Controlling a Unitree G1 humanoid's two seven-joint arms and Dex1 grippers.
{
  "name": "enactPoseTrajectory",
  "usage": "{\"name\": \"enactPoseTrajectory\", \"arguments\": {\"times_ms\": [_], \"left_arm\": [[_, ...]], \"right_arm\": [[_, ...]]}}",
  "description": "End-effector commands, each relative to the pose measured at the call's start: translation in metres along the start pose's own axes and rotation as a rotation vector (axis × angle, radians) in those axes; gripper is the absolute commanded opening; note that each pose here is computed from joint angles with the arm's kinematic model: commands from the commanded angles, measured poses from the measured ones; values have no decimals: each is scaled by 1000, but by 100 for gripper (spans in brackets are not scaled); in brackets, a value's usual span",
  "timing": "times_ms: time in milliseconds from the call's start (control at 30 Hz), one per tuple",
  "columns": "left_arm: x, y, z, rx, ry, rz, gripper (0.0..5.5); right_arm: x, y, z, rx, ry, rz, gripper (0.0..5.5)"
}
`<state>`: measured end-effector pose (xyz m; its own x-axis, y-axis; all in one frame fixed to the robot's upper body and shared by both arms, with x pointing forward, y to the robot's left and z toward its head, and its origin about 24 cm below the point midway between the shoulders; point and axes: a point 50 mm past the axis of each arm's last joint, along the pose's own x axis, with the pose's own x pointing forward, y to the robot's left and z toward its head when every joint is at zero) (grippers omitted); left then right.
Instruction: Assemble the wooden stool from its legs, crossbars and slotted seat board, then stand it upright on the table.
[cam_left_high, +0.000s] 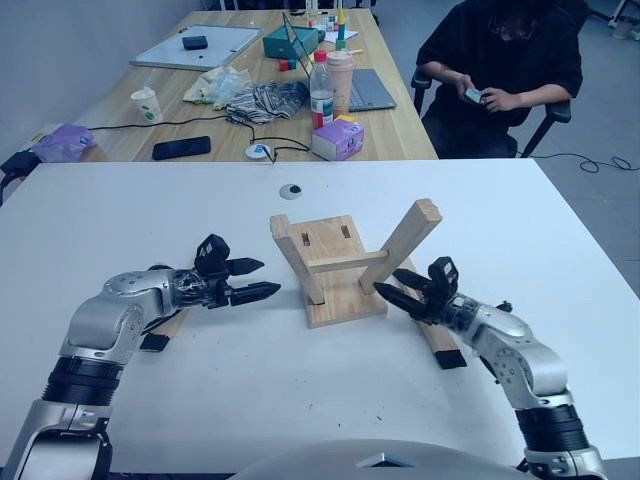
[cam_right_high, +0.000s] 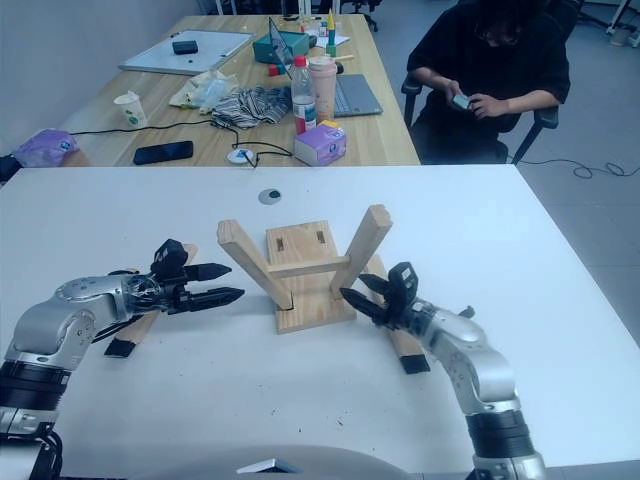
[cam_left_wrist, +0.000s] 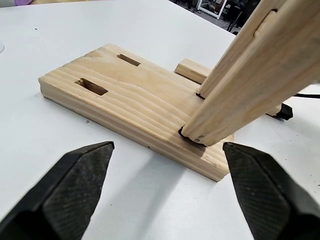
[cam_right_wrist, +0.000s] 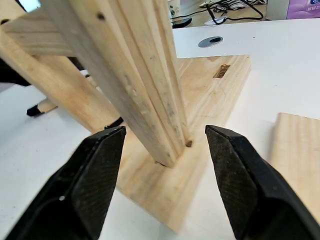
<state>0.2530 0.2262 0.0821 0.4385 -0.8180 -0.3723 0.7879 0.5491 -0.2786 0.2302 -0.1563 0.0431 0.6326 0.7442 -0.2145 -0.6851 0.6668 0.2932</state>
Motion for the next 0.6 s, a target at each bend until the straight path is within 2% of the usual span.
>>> {"name": "enactPoseTrajectory", "arguments": {"times_ms": [33,100,333,467,600], "left_arm": [[-1,3,3,3,8,18,403],[-1,4,2,4,9,22,406],[-7,12,4,2,-2,56,406],[-22,28,22,26,-48,128,406],[-38,40,36,44,-79,183,406]], "right_arm": [[9,-1,-3,1,0,-44,295],[10,-2,-3,-4,3,-53,271],[10,-5,-2,-4,-12,-65,137],[9,-2,-1,-23,-7,37,128],[0,-13,4,-71,32,172,114]]}}
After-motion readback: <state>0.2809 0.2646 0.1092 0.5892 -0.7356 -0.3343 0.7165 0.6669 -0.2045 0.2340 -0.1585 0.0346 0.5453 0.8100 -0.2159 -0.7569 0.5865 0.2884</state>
